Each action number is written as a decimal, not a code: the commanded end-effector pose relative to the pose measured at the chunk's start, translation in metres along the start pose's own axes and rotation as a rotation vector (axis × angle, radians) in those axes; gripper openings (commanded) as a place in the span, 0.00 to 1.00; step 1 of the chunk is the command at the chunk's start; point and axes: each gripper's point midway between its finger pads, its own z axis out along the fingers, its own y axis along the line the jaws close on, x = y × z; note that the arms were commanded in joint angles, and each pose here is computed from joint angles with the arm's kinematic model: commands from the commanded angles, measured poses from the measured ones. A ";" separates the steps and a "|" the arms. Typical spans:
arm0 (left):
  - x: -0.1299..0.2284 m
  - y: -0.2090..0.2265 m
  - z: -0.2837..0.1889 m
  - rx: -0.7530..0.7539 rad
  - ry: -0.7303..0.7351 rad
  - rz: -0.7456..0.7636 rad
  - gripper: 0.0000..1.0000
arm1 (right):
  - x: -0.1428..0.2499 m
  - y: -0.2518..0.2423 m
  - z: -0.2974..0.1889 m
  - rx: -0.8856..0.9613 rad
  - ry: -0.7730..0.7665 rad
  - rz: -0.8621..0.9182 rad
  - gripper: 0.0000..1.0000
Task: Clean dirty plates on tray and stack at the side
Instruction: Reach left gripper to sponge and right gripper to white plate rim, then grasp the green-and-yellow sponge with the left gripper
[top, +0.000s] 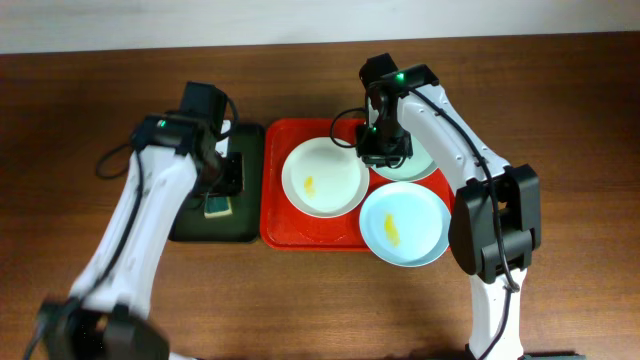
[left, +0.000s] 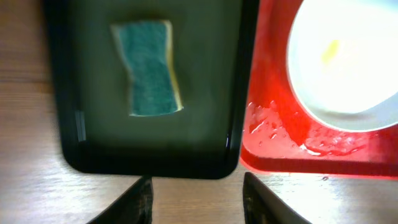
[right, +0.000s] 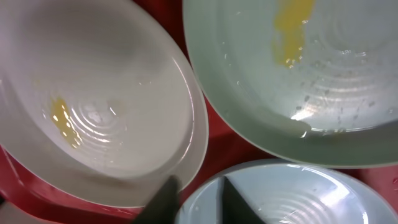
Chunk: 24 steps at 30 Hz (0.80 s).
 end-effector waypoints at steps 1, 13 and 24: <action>-0.005 0.015 -0.054 -0.050 -0.185 -0.058 0.08 | 0.001 0.000 0.005 0.013 0.010 -0.002 0.18; -0.011 0.016 -0.065 -0.039 -0.241 -0.066 0.31 | -0.010 0.004 0.005 -0.002 -0.034 -0.076 0.59; -0.014 0.020 -0.050 -0.074 -0.204 -0.066 0.28 | -0.001 0.003 0.031 0.005 -0.012 -0.061 0.19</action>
